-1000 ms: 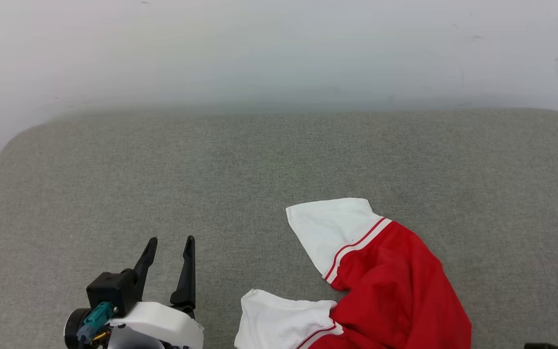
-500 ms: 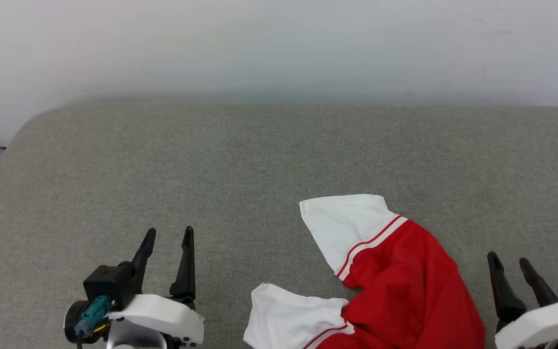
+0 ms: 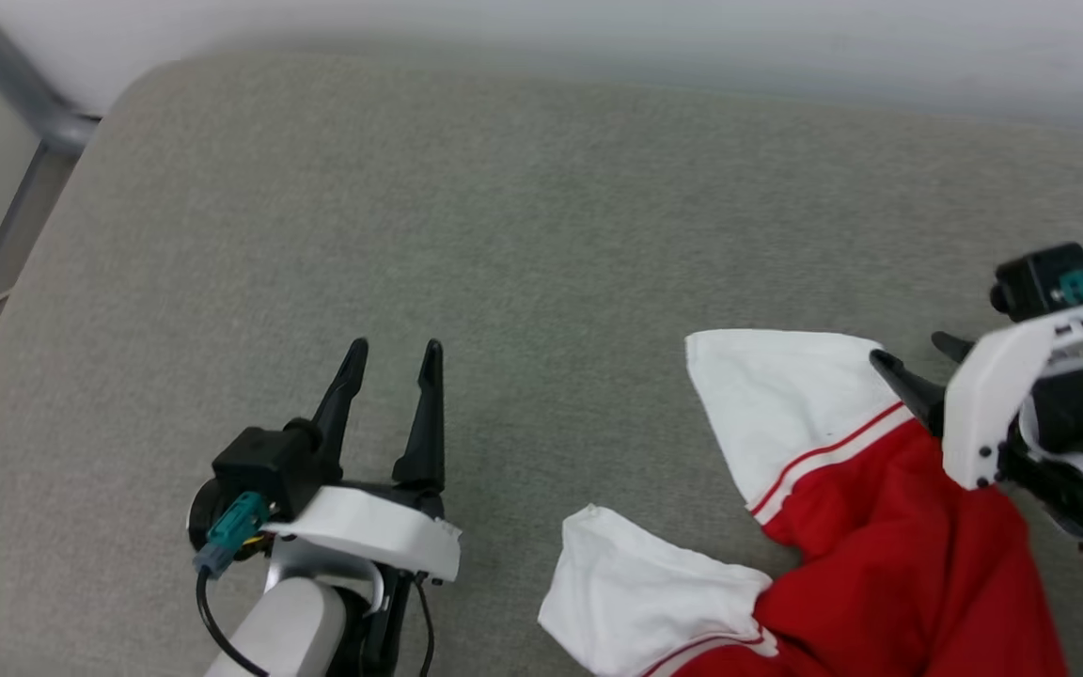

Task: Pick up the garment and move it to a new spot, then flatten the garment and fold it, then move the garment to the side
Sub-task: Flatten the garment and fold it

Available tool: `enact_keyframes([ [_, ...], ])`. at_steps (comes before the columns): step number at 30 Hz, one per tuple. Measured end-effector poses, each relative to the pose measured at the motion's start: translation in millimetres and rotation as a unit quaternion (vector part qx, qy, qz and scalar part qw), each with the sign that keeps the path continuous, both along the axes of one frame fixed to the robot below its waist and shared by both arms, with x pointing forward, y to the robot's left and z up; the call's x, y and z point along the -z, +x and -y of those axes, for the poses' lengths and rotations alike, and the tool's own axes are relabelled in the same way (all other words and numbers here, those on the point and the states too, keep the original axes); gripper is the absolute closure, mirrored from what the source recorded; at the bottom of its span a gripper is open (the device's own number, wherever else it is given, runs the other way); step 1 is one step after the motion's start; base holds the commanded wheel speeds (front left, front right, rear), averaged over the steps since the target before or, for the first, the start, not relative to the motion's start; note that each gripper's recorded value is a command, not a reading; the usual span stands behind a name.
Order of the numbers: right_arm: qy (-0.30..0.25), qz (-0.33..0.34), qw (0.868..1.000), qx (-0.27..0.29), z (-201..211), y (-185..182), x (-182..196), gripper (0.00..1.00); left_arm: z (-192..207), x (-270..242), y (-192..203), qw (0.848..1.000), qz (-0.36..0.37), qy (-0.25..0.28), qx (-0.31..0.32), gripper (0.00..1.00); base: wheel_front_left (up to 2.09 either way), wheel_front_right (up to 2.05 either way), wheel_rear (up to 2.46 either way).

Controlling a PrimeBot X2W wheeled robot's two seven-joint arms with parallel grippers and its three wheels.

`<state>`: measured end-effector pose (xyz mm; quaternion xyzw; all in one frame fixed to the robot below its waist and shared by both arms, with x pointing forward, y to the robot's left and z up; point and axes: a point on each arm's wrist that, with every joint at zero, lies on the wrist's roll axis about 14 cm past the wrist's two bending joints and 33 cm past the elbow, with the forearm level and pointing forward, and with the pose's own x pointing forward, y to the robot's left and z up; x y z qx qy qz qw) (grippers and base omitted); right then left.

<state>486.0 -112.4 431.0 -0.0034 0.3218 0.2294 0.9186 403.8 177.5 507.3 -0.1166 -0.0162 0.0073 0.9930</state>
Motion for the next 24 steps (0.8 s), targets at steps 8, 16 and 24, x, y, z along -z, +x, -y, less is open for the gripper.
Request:
enact_keyframes([
  [8, -0.062, -0.078, 0.985, -0.144, -64.8, 10.9, 34.4, 0.0, -11.5, 11.1, 11.7, 1.0, -0.01, -0.001, -0.021, 0.0, 0.0, 0.0, 0.0],
  [16, -0.103, -0.151, 0.966, -0.185, -72.8, 14.5, 76.8, 0.0, -21.4, 25.8, 16.1, 0.999, -0.024, 0.002, -0.037, 0.0, 0.0, 0.0, 0.0],
  [24, -0.1, -0.198, 0.958, -0.18, -67.3, 4.6, 84.4, 1.0, -31.4, 24.3, 16.0, 0.999, -0.019, 0.016, -0.047, 0.0, 0.0, 0.0, 0.0],
])
